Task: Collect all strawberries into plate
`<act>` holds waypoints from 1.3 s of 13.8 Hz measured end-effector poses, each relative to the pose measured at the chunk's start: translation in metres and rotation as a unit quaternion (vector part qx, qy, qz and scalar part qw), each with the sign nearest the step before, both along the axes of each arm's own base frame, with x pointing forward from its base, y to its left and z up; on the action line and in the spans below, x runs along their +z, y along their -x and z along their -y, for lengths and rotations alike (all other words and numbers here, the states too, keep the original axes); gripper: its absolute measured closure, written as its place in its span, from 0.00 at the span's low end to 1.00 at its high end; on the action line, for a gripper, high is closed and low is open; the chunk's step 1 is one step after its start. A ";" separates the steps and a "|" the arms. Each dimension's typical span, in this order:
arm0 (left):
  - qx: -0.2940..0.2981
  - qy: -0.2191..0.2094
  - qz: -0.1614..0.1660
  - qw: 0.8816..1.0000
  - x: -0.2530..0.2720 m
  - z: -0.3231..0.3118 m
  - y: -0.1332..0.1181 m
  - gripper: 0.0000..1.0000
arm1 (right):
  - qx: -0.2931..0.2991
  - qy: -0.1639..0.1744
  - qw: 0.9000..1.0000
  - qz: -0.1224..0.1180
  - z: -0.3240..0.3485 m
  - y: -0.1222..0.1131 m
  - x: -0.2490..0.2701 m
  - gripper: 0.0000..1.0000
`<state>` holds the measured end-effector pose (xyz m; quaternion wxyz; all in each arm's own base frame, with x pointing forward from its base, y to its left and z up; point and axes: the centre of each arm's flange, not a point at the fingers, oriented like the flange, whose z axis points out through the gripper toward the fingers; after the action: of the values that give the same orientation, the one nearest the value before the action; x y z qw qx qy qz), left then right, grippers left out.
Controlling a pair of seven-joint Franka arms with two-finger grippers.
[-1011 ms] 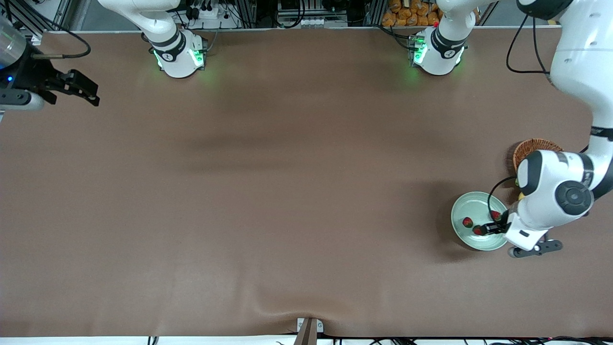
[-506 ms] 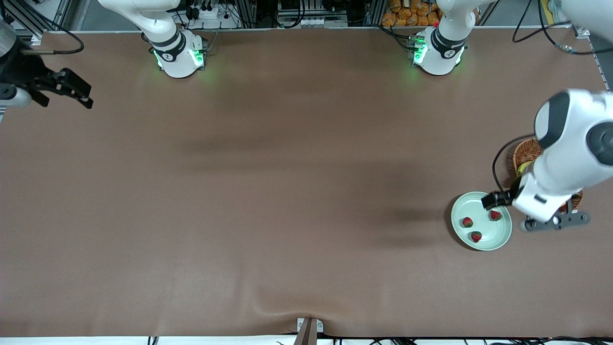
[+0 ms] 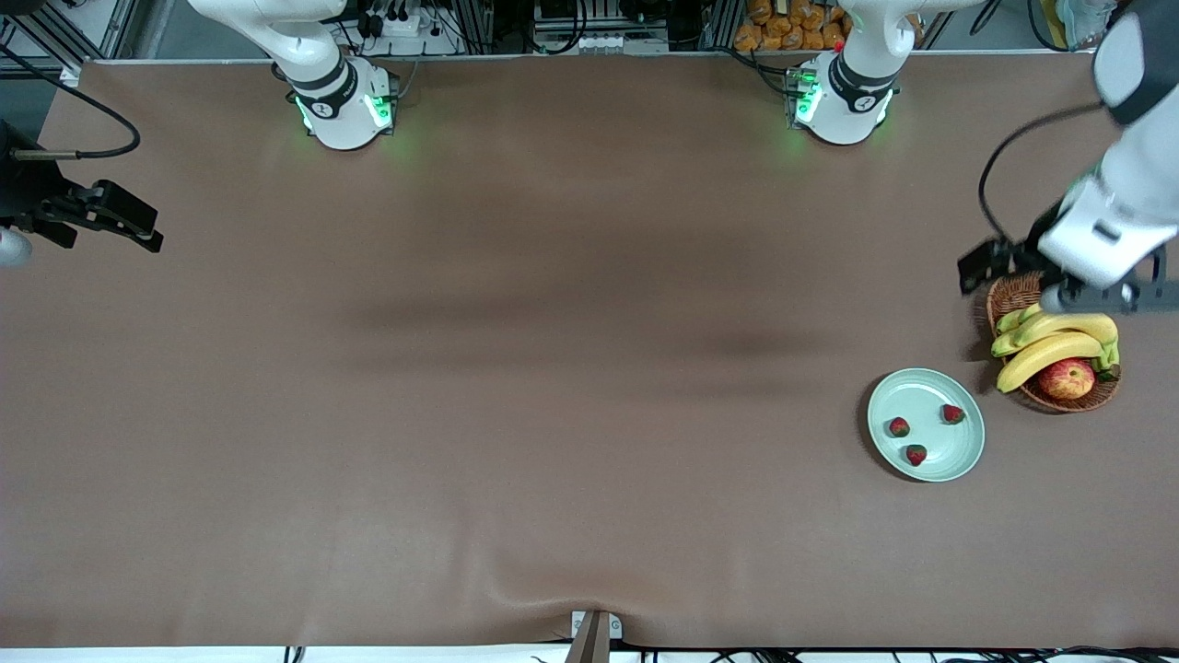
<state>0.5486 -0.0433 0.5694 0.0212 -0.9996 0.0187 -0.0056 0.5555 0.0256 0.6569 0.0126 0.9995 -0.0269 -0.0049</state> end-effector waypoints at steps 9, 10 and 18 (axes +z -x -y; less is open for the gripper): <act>-0.077 -0.001 -0.022 0.997 0.060 0.007 0.023 0.00 | 0.001 0.000 1.000 -0.002 -0.001 0.001 0.003 0.00; -0.078 -0.001 -0.019 0.997 0.064 0.008 0.019 0.00 | 0.001 0.000 1.000 -0.001 -0.001 0.001 0.003 0.00; -0.047 0.014 -0.034 0.998 0.047 0.013 -0.003 0.00 | 0.001 0.000 1.000 0.001 -0.001 0.002 0.005 0.00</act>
<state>0.5517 -0.0560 0.6168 0.0064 -0.9974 0.0663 0.0275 0.5539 0.0269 0.6623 0.0124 0.9996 -0.0257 -0.0040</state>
